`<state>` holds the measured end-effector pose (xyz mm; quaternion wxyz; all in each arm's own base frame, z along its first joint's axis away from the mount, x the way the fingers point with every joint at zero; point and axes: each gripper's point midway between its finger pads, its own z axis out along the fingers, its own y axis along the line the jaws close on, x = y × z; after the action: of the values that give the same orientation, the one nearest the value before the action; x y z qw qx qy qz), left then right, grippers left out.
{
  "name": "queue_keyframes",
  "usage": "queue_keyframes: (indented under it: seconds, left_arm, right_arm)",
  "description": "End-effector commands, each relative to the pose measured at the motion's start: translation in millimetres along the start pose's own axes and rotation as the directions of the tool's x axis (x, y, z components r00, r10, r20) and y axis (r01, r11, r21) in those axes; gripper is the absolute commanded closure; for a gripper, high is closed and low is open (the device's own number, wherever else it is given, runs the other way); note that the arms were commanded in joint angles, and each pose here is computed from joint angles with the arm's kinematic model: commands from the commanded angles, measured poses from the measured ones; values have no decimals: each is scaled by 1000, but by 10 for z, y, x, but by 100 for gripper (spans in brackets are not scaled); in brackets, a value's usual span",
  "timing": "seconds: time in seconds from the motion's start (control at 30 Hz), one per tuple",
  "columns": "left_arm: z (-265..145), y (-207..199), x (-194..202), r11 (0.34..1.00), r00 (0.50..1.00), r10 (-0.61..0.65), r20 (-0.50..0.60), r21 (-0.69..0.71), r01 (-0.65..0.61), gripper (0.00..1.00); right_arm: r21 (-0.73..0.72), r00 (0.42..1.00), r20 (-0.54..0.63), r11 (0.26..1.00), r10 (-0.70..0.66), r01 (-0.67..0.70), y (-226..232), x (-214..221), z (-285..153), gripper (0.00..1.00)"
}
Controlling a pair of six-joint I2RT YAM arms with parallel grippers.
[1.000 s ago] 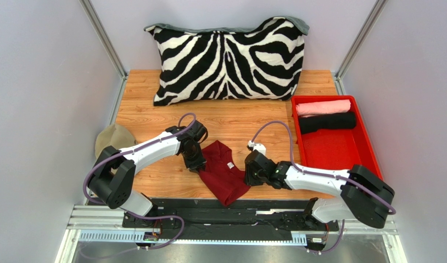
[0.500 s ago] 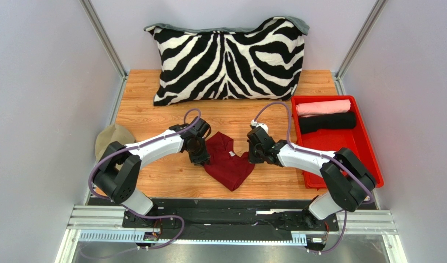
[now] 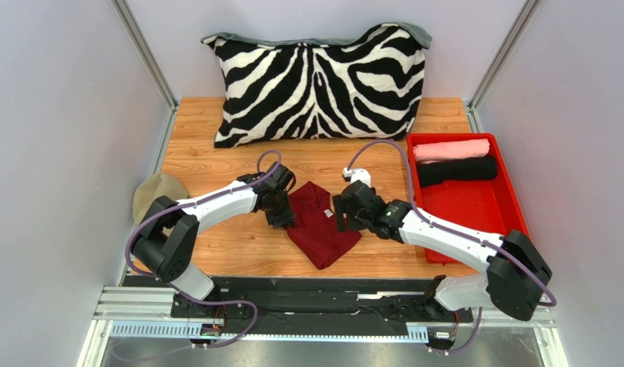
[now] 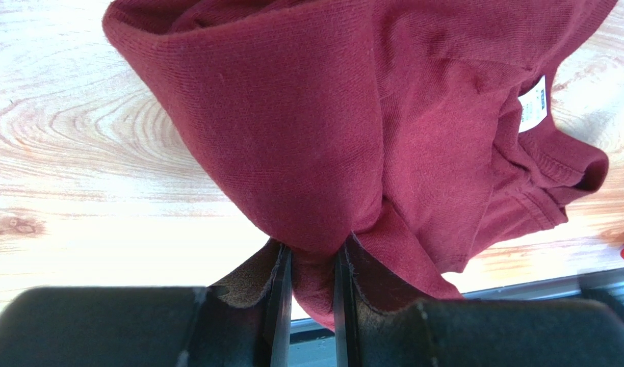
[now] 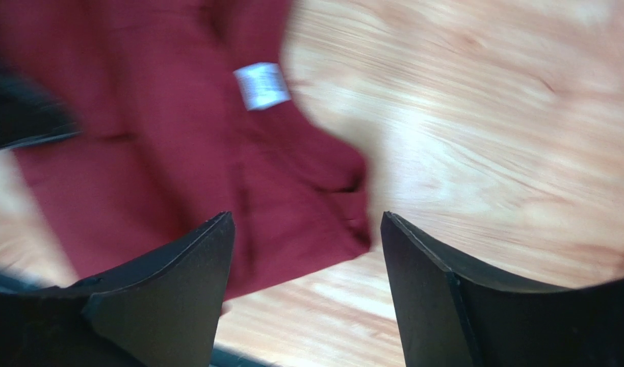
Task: Roll the t-shirts
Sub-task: Roll the T-shirt to the center of the board.
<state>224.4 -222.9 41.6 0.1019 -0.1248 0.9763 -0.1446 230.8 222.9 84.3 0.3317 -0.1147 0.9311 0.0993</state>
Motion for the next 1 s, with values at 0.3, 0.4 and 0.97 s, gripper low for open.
queue_keyframes:
  seconds: [0.3,0.4,0.97]
  left_arm:
    - [94,48,11,1000,1000,-12,6,-27,12,84]
    - [90,50,6,1000,1000,-10,11,-26,10,84]
    - [84,78,-12,998,998,-55,28,-40,56,82]
  right_arm:
    - [-154,905,84,892,-417,426,1316,133,-302,19]
    - [-122,866,35,858,-498,498,1396,285,-183,19]
    - [-35,823,-140,833,-550,551,1290,699,4,21]
